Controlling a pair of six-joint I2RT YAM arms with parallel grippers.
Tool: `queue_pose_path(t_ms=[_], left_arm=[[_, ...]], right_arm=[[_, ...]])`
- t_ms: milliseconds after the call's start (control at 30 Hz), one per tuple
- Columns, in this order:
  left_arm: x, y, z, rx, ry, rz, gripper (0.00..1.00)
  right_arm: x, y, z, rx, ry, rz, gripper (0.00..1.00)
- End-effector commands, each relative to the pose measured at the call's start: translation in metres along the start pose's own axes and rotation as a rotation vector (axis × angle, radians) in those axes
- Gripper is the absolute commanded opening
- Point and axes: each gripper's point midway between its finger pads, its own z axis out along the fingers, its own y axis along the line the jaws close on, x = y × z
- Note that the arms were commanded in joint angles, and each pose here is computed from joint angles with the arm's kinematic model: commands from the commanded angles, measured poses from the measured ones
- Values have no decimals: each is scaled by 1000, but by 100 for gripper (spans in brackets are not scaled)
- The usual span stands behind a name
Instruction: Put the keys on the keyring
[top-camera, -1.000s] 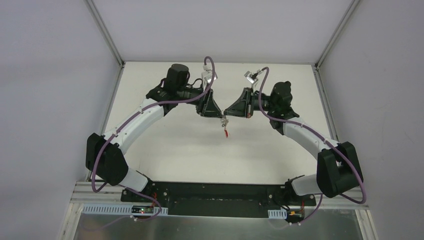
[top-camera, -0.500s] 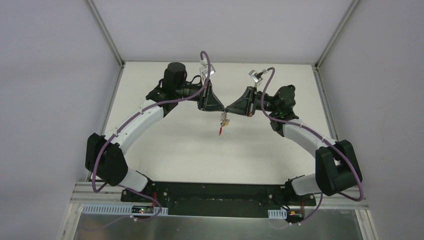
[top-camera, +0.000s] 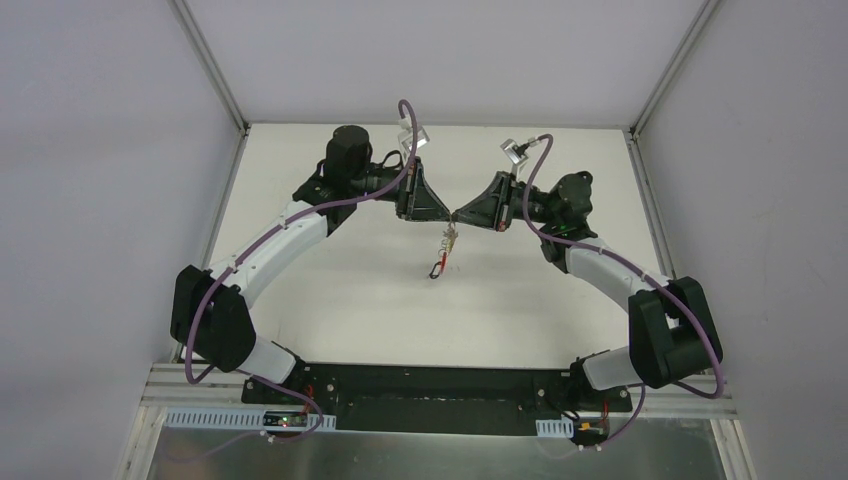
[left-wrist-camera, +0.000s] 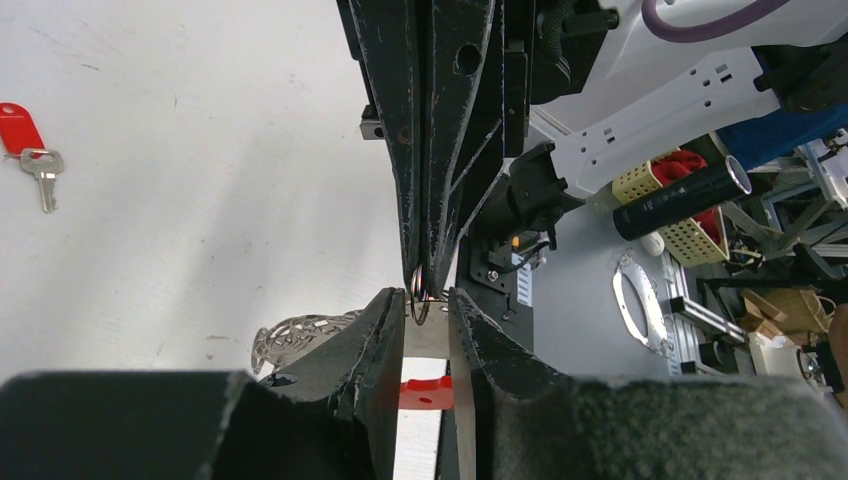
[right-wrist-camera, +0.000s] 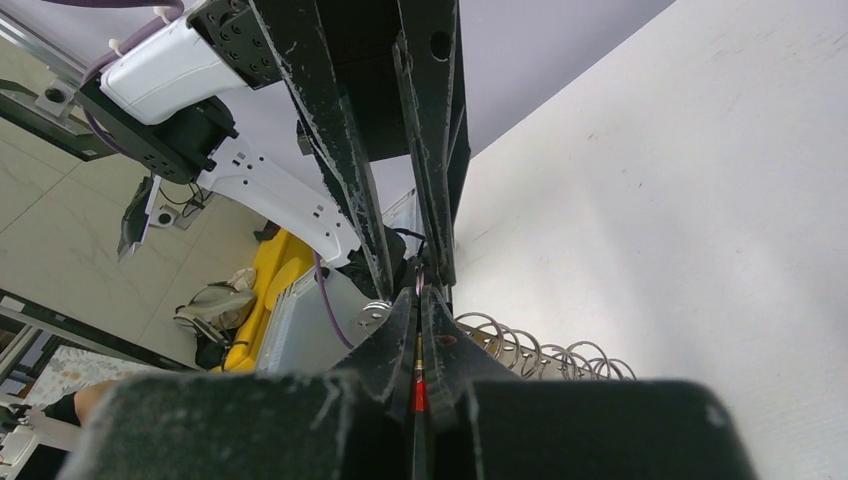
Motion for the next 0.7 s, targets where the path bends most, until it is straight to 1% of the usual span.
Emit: queue_pose_path(t_ms=[0,133,233,433,500,567,667], left_arm=[[-10,-13,-4,51,-30,24,21],[-8,-11,-3,56,-24,7,16],[-8,-10,-2,57,-25,1,15],[-8,-10,-1,60,-31,-13,11],[-9,-10,0,64,-33,-17,7],[-11,-10,0,63,-34,-29,0],[-14,-12,0,60,-38,-33,0]], right_arm=[[-12,8,-2,-20,-41,-69,0],[-13,7,-3,-16,-46,-71,0],[-13,6,-3,-13,-49,-67,0],[-15,2,-4,-3,-57,-65,0],[-18,2,-4,1,-61,-70,0],[-19,0,-3,7,-56,-74,0],[-18,0,-4,17,-49,-92,0]])
